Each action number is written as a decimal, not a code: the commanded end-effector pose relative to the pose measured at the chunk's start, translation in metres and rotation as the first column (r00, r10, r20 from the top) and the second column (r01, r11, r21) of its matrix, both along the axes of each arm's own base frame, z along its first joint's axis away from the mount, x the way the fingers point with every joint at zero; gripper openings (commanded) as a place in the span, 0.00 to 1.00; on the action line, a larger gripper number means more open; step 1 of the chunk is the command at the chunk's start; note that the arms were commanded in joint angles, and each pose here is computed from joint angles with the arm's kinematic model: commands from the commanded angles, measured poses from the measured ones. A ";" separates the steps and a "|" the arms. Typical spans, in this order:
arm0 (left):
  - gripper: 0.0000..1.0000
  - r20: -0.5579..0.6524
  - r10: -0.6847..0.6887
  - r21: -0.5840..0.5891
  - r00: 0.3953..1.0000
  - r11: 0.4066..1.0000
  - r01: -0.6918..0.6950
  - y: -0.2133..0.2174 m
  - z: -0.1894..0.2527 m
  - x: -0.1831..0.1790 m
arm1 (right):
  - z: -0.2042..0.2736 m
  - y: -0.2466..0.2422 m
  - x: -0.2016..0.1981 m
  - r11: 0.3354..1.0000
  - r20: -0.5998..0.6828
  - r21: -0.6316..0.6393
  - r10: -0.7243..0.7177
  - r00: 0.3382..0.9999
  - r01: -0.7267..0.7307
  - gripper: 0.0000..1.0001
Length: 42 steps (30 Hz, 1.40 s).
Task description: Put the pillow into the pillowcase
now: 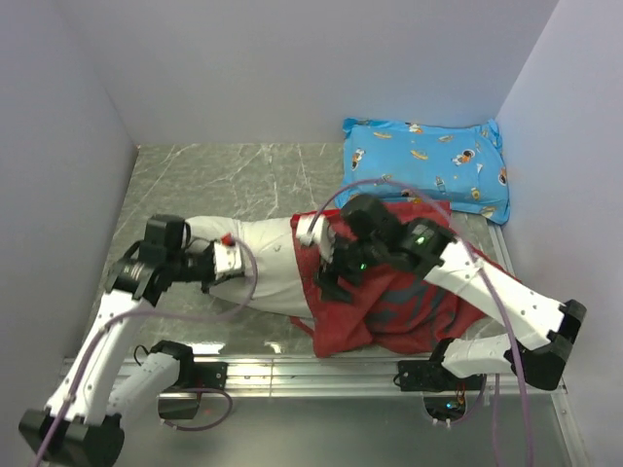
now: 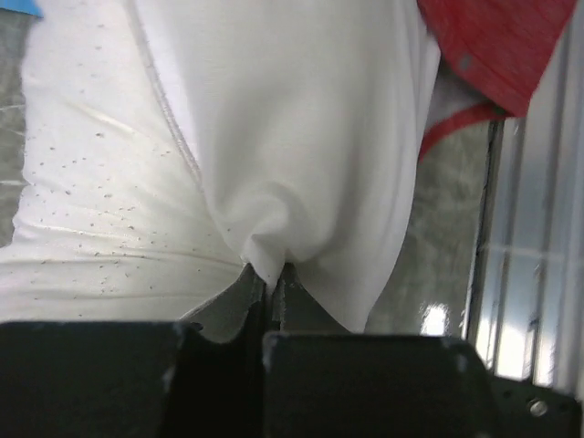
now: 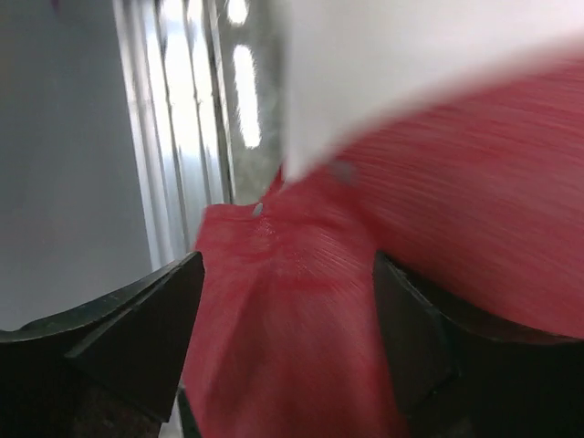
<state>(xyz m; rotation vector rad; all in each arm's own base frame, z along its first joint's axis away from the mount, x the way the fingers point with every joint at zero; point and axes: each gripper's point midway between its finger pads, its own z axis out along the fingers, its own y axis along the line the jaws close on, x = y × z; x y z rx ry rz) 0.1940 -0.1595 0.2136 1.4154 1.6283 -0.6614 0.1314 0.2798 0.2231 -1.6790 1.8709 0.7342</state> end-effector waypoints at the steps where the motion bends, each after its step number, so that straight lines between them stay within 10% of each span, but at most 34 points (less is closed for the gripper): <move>1: 0.00 0.029 -0.096 0.221 0.995 0.971 0.088 0.034 -0.059 -0.037 | 0.115 -0.005 0.051 0.921 0.096 0.327 -0.256 0.962 0.213 0.84; 6: 0.00 0.109 -0.121 0.219 0.987 0.971 0.095 0.032 -0.056 -0.036 | 0.190 0.002 0.102 0.845 0.140 0.445 -0.393 0.909 0.296 0.94; 16: 0.12 0.017 -0.037 0.109 0.999 0.993 0.035 0.017 -0.029 -0.023 | 0.084 0.018 0.063 1.000 -0.139 -0.022 -0.010 0.990 0.007 0.99; 22: 0.08 0.020 -0.024 0.082 0.999 0.996 0.023 0.015 -0.032 -0.026 | 0.021 0.005 0.084 0.985 0.000 -0.169 -0.037 0.999 0.036 1.00; 24: 0.06 -0.002 0.010 0.065 1.000 0.998 -0.009 0.013 -0.032 -0.022 | 0.008 0.004 0.082 0.977 -0.036 -0.211 0.013 0.999 -0.020 0.88; 25: 0.04 -0.015 0.028 0.051 1.000 0.998 -0.027 0.012 -0.030 -0.018 | 0.005 -0.003 0.071 0.967 -0.086 -0.246 0.040 0.995 -0.060 0.54; 28: 0.00 -0.099 0.125 -0.027 0.987 0.991 -0.128 0.001 -0.018 0.006 | 0.017 0.010 0.099 0.971 -0.023 -0.237 0.032 0.999 -0.037 0.00; 34: 0.00 -0.082 0.389 -0.220 0.917 0.891 -0.398 -0.017 0.037 0.095 | 0.162 0.025 0.274 0.928 0.509 0.174 -0.371 0.777 0.329 0.00; 37: 0.00 0.025 0.418 -0.307 0.908 0.868 -0.391 -0.023 0.074 0.108 | 0.259 0.022 0.256 0.878 0.586 0.418 -0.457 0.669 0.233 0.00; 42: 0.12 0.134 0.185 -0.227 0.974 0.962 -0.152 -0.029 0.086 0.057 | 0.215 0.037 0.164 0.941 0.631 0.338 -0.240 0.738 0.017 0.00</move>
